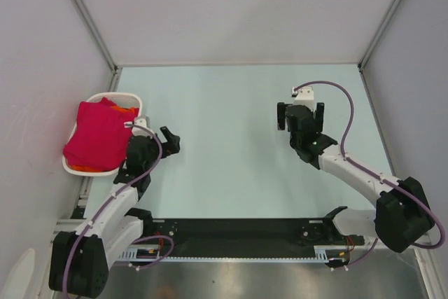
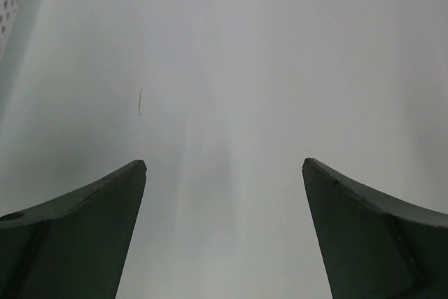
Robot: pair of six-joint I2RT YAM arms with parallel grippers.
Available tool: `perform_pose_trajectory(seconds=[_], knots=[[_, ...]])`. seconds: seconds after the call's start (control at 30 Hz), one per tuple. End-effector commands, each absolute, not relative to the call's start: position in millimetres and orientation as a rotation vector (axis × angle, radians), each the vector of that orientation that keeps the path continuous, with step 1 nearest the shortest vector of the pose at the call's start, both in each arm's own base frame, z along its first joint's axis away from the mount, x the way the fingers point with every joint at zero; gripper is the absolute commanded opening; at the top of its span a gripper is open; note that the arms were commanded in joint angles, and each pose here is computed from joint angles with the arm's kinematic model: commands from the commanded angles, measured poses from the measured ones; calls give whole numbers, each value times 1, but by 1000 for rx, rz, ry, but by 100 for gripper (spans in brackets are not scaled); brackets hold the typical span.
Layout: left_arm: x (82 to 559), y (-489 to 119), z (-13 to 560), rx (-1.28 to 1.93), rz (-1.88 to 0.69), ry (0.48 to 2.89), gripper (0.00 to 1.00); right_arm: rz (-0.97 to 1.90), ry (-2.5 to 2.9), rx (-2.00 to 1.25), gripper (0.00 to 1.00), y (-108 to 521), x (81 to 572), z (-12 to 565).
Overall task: Fold and stack the t-shirts
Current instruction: Grab crumpled tshirt from bin with the left arm
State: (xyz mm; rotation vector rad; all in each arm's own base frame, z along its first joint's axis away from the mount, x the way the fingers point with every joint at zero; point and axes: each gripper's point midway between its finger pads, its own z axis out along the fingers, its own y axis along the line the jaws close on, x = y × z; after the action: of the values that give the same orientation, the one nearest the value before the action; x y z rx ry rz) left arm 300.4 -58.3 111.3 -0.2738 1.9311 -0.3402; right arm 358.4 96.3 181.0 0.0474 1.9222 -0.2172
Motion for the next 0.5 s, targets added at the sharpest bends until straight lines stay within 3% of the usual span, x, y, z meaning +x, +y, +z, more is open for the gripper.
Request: perform_pose_trajectory(seconds=[0.0,0.17,0.47], knots=[[313,-76,128,-178,-403,1931,100,-209,1907,29,100,105,367,184],[319,-83,135,-91,-363,1951,100,-98,1933,-72,100,137,375,176],[316,5,188,-457,346,1849,100,-82,1941,-232,100,189,384,167]])
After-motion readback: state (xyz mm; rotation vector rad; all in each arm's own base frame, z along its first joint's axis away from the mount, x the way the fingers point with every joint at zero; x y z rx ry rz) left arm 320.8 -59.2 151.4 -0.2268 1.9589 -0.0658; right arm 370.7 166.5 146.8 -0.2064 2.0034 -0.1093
